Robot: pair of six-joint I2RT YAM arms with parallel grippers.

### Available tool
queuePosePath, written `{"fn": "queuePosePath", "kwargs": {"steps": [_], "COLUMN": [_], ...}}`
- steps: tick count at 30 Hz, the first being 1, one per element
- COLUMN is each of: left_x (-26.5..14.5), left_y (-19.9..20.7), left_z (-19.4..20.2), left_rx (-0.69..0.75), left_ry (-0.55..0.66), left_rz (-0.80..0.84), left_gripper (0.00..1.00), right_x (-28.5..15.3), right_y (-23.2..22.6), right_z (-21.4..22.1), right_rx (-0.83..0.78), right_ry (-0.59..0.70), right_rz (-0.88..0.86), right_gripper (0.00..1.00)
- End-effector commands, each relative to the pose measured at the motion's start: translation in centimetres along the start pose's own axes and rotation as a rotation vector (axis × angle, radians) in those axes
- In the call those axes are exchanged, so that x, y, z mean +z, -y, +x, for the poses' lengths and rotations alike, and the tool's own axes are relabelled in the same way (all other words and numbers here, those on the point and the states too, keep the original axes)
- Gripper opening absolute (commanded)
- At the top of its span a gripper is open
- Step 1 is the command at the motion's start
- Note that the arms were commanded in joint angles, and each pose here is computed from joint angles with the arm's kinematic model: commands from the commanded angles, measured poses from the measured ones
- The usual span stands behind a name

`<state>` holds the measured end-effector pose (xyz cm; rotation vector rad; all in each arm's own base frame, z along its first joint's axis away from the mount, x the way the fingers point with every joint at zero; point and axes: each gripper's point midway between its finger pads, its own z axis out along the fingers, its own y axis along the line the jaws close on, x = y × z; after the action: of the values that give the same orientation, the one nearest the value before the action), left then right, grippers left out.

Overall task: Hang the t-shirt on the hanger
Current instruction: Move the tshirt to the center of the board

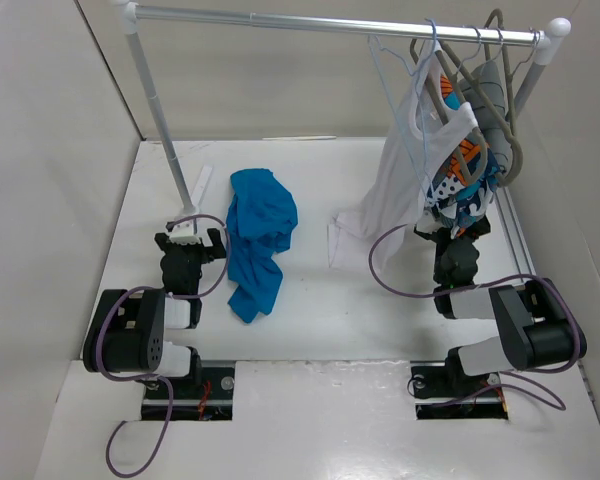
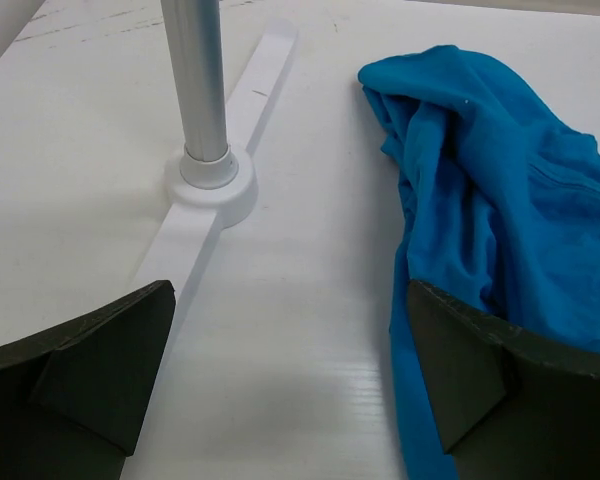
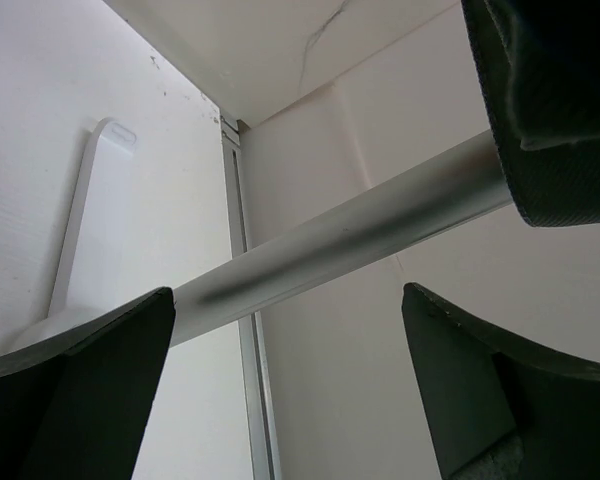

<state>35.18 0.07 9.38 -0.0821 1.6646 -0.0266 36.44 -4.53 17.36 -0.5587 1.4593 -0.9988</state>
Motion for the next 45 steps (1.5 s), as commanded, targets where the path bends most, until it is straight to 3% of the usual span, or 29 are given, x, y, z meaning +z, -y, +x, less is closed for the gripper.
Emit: {"fn": "queuePosePath", "kwargs": {"steps": [1, 3, 4, 6, 9, 10, 11, 12, 13, 16, 17, 19, 20, 21, 22, 26, 29, 33, 34, 36, 38, 40, 45], "left_x": [0.7, 0.5, -0.8, -2.6, -3.9, -4.0, -4.0, -4.2, -4.8, -5.0, -5.4, -5.6, -6.0, -5.8, -5.8, -6.1, -6.6, -5.5, -5.1, -3.9, -2.6, -1.4, -1.0], "left_y": [0.7, 1.7, 3.6, 4.0, 5.9, 6.3, 7.9, 8.5, 8.7, 8.5, 8.3, 8.5, 8.3, 8.3, 8.1, 9.2, 10.4, 10.5, 10.7, 11.0, 11.2, 12.2, 15.2], "left_z": [-6.6, -7.7, -6.8, -8.7, -9.8, -8.3, -9.8, -9.3, -7.7, -8.1, -6.5, -8.0, -7.4, -9.6, -10.3, -12.1, -12.0, -9.2, -6.4, -6.0, -3.9, -4.4, -2.6], "left_rx": [-0.017, 0.039, 0.085, 0.129, 0.199, 0.266, 0.468, 0.540, 0.575, 0.667, 0.700, 0.774, 0.769, 0.764, 0.740, 0.640, 0.594, 0.606, 0.592, 0.616, 0.631, 0.682, 0.813], "left_ry": [0.240, 0.283, 0.277, 0.356, 0.365, 0.266, 0.296, 0.261, 0.176, 0.131, 0.046, 0.040, -0.017, 0.002, -0.005, -0.023, -0.027, -0.144, -0.261, -0.335, -0.430, -0.410, -0.397], "left_rz": [0.023, 0.082, 0.202, 0.230, 0.333, 0.373, 0.456, 0.495, 0.529, 0.496, 0.518, 0.537, 0.555, 0.529, 0.511, 0.546, 0.609, 0.651, 0.686, 0.680, 0.676, 0.668, 0.795], "left_gripper": [1.00, 1.00, 1.00, 1.00, 1.00, 1.00, 1.00, 1.00, 1.00, 1.00, 1.00, 1.00, 1.00, 1.00, 1.00, 1.00, 1.00, 0.96, 0.92, 0.90, 0.89, 0.90, 0.95], "right_x": [0.5, 0.5, 0.5, 0.6, 0.1, 0.1, -0.1, -0.3, -0.4, -0.5, -0.4, -0.5, -0.2, -0.3, -1.0, -2.6, -4.7, -8.7, -9.8, -12.3, -14.0, -16.3, -20.4], "right_y": [1.9, 1.9, 2.0, 2.0, 2.5, 2.5, 2.6, 3.5, 3.6, 4.7, 4.7, 2.4, 3.9, 3.6, 1.8, 0.4, -1.5, -5.4, -6.2, -7.4, -7.8, -8.4, -9.9], "right_z": [-1.3, -1.3, -1.1, -1.1, -1.6, -1.6, -1.7, -2.2, -2.2, -3.3, -3.5, -3.0, -4.4, -4.7, -4.3, -6.0, -5.3, -3.9, -3.6, -2.0, -2.5, -2.3, -3.8], "right_rx": [0.044, 0.044, 0.044, 0.039, 0.039, 0.039, 0.040, 0.054, 0.052, 0.069, 0.106, 0.051, 0.047, 0.034, 0.001, 0.044, 0.235, 0.382, 0.407, 0.365, 0.346, 0.309, 0.413], "right_ry": [0.042, 0.042, 0.032, 0.026, 0.058, 0.058, 0.068, 0.085, 0.083, 0.076, 0.059, -0.003, 0.017, 0.017, 0.002, 0.047, -0.040, -0.191, -0.236, -0.335, -0.335, -0.365, -0.346], "right_rz": [0.068, 0.068, 0.074, 0.065, 0.077, 0.077, 0.074, 0.102, 0.098, 0.070, 0.039, -0.139, -0.141, -0.185, -0.303, -0.481, -0.576, -0.749, -0.785, -0.852, -0.895, -0.953, -1.059], "right_gripper": [1.00, 1.00, 1.00, 1.00, 1.00, 1.00, 1.00, 1.00, 1.00, 1.00, 1.00, 1.00, 1.00, 1.00, 1.00, 1.00, 1.00, 1.00, 1.00, 1.00, 1.00, 1.00, 1.00]}}
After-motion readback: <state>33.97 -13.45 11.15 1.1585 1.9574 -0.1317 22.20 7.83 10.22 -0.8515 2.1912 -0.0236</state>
